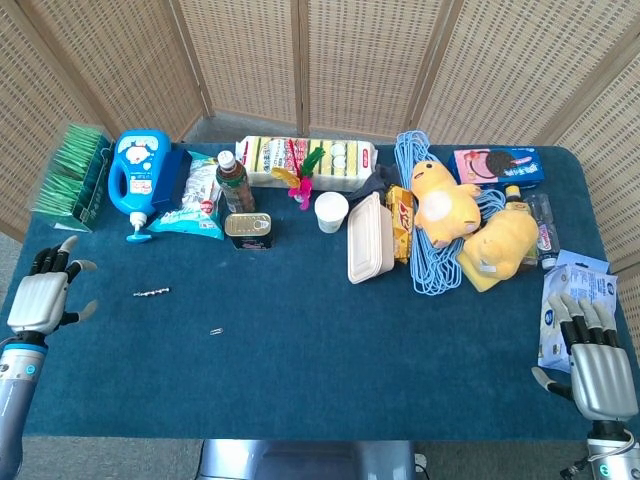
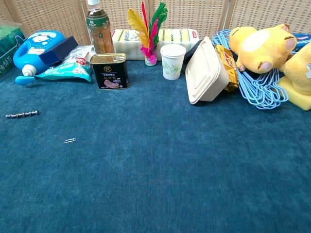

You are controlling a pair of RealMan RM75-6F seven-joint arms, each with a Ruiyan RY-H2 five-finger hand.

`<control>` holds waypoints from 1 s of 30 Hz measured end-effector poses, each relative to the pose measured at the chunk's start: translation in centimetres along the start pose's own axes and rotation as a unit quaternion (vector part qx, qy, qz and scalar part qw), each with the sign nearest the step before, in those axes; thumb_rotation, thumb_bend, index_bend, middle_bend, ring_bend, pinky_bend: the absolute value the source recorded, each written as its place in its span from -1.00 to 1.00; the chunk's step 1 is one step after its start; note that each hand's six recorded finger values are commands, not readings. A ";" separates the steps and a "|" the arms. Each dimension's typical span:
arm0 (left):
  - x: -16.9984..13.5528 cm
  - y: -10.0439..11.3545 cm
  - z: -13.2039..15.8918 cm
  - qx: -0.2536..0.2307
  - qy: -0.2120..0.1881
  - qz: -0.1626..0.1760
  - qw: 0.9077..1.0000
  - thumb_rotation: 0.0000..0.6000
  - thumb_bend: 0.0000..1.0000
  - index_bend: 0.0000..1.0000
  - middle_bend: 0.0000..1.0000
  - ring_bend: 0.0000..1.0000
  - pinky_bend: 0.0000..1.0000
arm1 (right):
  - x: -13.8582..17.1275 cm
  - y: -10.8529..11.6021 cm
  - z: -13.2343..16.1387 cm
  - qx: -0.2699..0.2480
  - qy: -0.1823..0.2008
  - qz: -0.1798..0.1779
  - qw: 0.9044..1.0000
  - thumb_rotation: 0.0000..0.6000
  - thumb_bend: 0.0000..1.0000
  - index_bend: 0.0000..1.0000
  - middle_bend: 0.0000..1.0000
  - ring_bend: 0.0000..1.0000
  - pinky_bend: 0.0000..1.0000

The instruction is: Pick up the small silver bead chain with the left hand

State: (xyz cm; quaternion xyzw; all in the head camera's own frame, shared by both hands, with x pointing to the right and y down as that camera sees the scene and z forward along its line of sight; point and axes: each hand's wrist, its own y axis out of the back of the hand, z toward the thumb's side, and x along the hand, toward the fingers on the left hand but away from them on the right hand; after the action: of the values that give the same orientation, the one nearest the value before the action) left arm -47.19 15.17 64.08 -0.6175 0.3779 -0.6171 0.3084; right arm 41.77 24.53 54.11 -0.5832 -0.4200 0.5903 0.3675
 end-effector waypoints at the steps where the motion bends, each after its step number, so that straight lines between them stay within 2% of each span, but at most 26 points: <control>1: 0.1 -0.2 0.0 0.001 0.003 -0.002 1.000 1.00 0.09 -0.29 -1.00 -1.00 -1.00 | 0.0 0.0 0.0 0.000 0.000 0.001 1.000 1.00 -1.00 -1.00 -1.00 -1.00 -1.00; 4: 0.5 -0.9 -0.1 0.004 0.017 -0.011 1.000 1.00 0.20 -0.22 -1.00 -1.00 -1.00 | -0.1 -0.1 0.0 -0.001 0.000 0.005 1.000 1.00 -1.00 -1.00 -1.00 -1.00 -1.00; 12: 1.6 -2.3 -0.3 0.003 0.042 -0.042 0.998 1.00 0.22 -0.21 -1.00 -1.00 -1.00 | 0.0 -0.1 0.1 -0.003 0.002 0.007 1.000 1.00 -1.00 -1.00 -1.00 -1.00 -1.00; 26: 2.9 -4.6 1.2 -0.012 0.050 -0.089 0.995 1.00 0.21 -0.18 -1.00 -1.00 -1.00 | -0.1 -0.5 0.1 -0.005 0.000 0.016 1.000 1.00 -1.00 -1.00 -1.00 -1.00 -1.00; 30: 3.2 -4.9 1.6 -0.011 0.050 -0.088 0.995 1.00 0.21 -0.16 -1.00 -1.00 -1.00 | -0.1 -0.5 0.0 -0.006 -0.002 0.016 1.000 1.00 -1.00 -1.00 -1.00 -1.00 -1.00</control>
State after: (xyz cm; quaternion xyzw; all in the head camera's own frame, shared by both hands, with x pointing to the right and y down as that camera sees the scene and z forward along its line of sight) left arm -45.30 14.88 69.81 -0.6205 0.3434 -0.6676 0.2268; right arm 41.74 24.61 54.57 -0.5910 -0.4150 0.5943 0.3540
